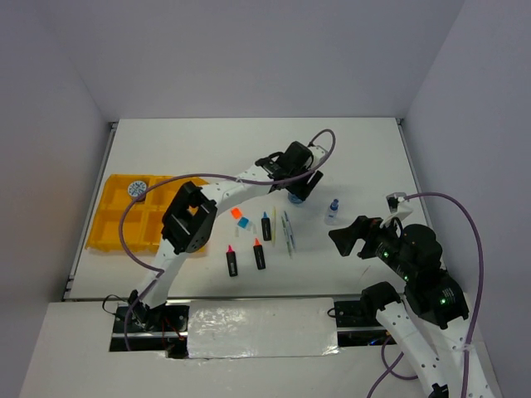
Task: Sort the stationery into containers
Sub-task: Pick up the stationery from the center of the board, then place the stationery in the storage box.
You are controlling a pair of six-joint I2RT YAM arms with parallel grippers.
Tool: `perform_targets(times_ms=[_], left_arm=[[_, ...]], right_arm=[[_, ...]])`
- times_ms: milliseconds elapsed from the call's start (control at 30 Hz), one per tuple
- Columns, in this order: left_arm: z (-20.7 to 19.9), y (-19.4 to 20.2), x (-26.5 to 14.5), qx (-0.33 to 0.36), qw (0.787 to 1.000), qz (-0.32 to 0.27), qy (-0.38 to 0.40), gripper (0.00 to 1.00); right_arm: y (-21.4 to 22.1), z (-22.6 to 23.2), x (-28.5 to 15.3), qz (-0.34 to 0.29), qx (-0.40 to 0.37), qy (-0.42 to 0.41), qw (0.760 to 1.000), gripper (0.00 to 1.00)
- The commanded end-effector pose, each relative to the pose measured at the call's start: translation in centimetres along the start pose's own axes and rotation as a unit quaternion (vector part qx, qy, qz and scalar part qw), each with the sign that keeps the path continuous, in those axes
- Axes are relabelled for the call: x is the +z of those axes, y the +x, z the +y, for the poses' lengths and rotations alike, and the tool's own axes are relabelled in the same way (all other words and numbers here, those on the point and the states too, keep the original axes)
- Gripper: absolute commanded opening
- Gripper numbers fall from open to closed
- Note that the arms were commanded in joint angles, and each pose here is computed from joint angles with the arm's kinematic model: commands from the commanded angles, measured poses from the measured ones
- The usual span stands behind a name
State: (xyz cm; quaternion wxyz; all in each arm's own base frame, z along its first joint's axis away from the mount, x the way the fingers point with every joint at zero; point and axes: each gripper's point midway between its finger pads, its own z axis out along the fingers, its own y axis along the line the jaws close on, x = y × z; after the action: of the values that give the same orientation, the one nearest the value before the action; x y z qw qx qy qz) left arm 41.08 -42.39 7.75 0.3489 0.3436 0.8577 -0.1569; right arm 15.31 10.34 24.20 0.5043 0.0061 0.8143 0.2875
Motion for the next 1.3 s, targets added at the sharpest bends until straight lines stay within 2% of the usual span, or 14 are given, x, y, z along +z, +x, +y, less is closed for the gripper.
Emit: perform_targets(times_ms=[0, 100, 233, 267, 333, 367, 433, 467, 567, 667, 833, 967, 1133, 1267], left_arm=[[2.6, -9.9, -9.2, -0.035, 0.988, -0.138, -0.064, 0.05], [8.2, -12.2, -16.6, -0.102, 0.966, -0.177, -0.157, 0.06], [18.2, -7.9, -23.9, -0.256, 0.917, -0.141, -0.273, 0.1], [22.7, -5.0, -25.8, -0.323, 0.885, -0.128, -0.311, 0.06], [26.1, 0.7, -28.8, -0.375, 0.848, -0.101, -0.359, 0.05], [29.9, 3.6, -31.4, -0.415, 0.811, -0.109, -0.397, 0.06], [32.1, 8.1, -34.3, -0.454, 0.777, -0.109, -0.423, 0.06], [34.7, 11.2, -36.9, -0.488, 0.736, -0.113, -0.455, 0.06], [37.0, 16.1, -40.4, -0.535, 0.666, -0.12, -0.506, 0.08], [38.6, 18.7, -41.9, -0.558, 0.622, -0.107, -0.539, 0.09], [41.4, 22.4, -41.2, -0.584, 0.596, -0.054, -0.548, 0.09], [42.3, 23.6, -40.0, -0.596, 0.601, -0.046, -0.53, 0.14], [43.0, 23.8, -38.4, -0.601, 0.609, -0.056, -0.515, 0.29], [43.1, 25.1, -36.8, -0.611, 0.604, -0.043, -0.51, 0.32]], right_arm=[[-0.6, 0.4, 0.5, -0.01, -0.006, -0.011, 1.0, 1.0], [-0.7, 0.3, 0.7, -0.014, -0.005, -0.008, 1.0, 1.0], [-0.8, 0.9, 0.9, -0.018, -0.002, -0.027, 0.999, 1.0], [-0.7, 1.1, 1.1, -0.015, 0.0, -0.034, 0.999, 1.0], [-0.6, 1.3, 1.4, -0.016, 0.002, -0.043, 0.999, 1.0], [-0.7, 1.4, 1.5, -0.016, 0.002, -0.047, 0.999, 1.0], [-0.4, 1.7, 1.9, -0.01, 0.002, -0.058, 0.998, 1.0], [-0.4, 1.8, 2.0, -0.007, 0.002, -0.06, 0.998, 1.0], [-0.1, 1.8, 2.6, 0.003, 0.0, -0.064, 0.998, 1.0], [0.0, 2.2, 2.9, 0.011, 0.001, -0.076, 0.997, 1.0], [0.0, 2.8, 3.1, 0.005, 0.005, -0.095, 0.995, 1.0], [-0.2, 3.3, 2.7, 0.007, -0.001, -0.105, 0.994, 1.0], [-0.6, 3.3, 2.2, -0.001, -0.011, -0.102, 0.995, 1.0], [-0.3, 3.2, 2.5, 0.006, -0.011, -0.101, 0.995, 1.0]])
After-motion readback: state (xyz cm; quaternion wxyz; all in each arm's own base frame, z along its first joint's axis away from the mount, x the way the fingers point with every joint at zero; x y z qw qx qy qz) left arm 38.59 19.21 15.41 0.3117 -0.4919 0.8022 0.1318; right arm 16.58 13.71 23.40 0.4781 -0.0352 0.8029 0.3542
